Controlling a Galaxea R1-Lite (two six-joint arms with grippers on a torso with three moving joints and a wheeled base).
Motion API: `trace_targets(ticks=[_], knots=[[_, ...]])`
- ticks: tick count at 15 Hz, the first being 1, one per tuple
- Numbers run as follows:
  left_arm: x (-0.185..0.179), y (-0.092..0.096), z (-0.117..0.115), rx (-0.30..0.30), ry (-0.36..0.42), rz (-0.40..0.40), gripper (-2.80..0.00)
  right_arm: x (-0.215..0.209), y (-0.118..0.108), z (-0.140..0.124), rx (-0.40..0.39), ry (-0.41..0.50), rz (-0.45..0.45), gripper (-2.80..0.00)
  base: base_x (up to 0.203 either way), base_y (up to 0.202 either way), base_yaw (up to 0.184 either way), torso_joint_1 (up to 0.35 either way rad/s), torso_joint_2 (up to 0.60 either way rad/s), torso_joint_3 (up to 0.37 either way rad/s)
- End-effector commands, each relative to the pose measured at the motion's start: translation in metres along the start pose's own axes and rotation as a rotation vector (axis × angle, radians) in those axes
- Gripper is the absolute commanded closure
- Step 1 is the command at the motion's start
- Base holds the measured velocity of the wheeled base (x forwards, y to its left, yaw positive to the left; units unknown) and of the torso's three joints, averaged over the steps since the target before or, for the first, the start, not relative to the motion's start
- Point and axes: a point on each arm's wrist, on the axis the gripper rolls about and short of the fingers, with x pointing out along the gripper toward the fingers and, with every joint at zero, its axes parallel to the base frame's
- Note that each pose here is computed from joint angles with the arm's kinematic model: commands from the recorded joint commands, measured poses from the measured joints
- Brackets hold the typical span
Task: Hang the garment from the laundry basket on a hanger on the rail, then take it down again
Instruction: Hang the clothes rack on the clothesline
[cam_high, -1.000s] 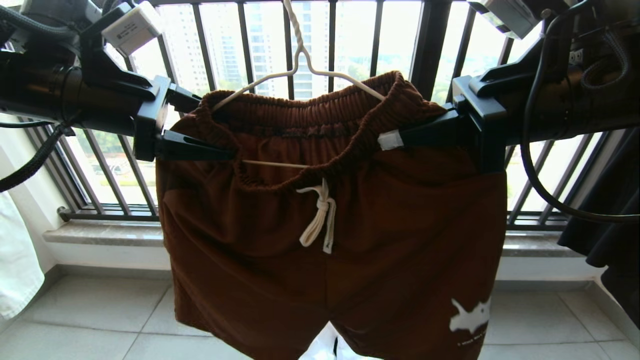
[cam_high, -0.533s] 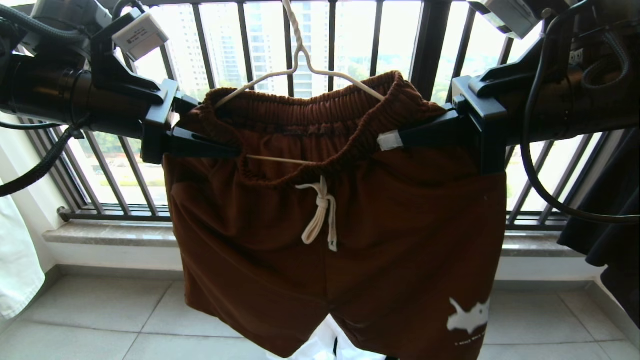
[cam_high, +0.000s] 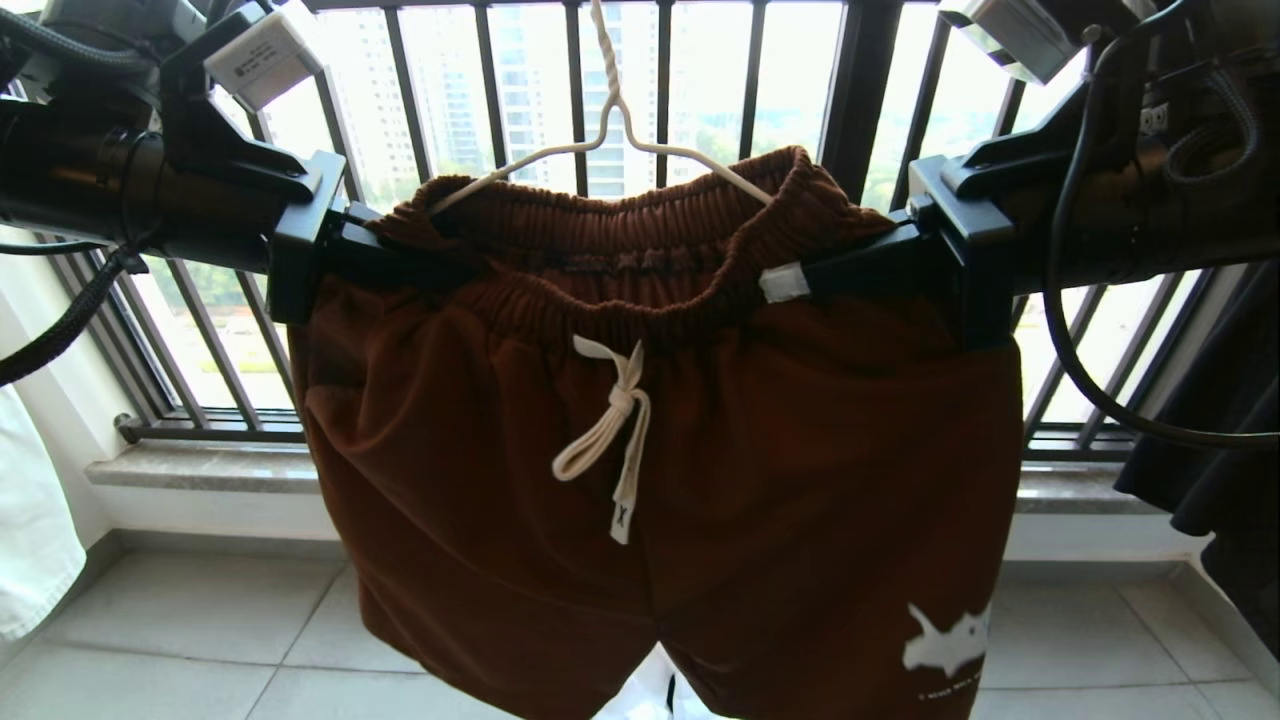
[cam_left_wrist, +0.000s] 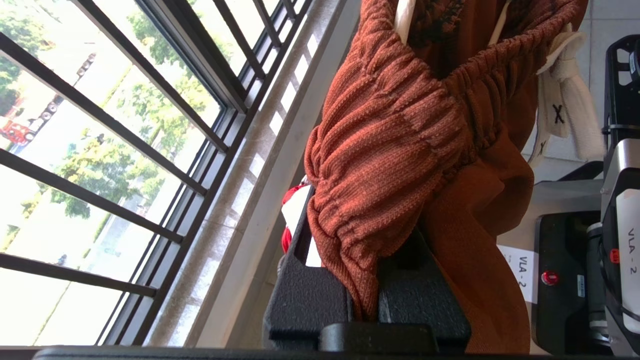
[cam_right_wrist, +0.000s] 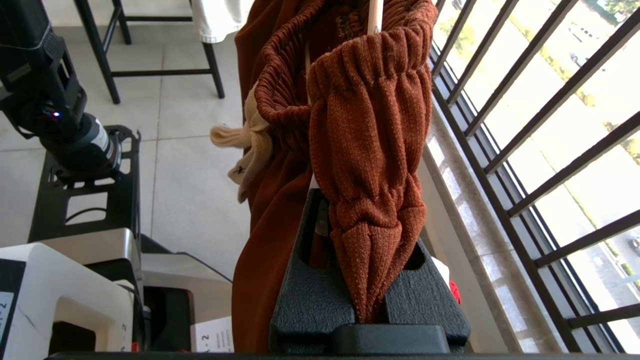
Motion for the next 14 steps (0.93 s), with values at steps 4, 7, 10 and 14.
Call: trace_targets(ticks=[4,7,10,14], knots=[[-0.0039,-0.0052,0.0024,0.005,-0.007,-0.003,0.0,0.0014,-0.0004,-0.0015,0.001,0.004,0.003,0.0,0.0,0.0,0.0,0.0,0.0,0.0],[-0.0046,-0.0056,0.0033,0.008,-0.01,-0.002,0.0,0.002,-0.0006,-0.0026,-0.01,0.005,0.002,-2.8,0.0,0.0,0.0,0.0,0.0,0.0],[-0.0043,-0.0038,0.0042,-0.01,-0.013,0.001,0.0,0.0025,-0.0009,-0.0036,-0.011,0.009,0.003,-2.8,0.0,0.0,0.0,0.0,0.0,0.0],[-0.0045,-0.002,0.0062,-0.035,-0.015,0.008,0.0,0.0056,-0.0048,-0.0045,-0.01,0.015,-0.018,-2.8,0.0,0.0,0.0,0.0,0.0,0.0]])
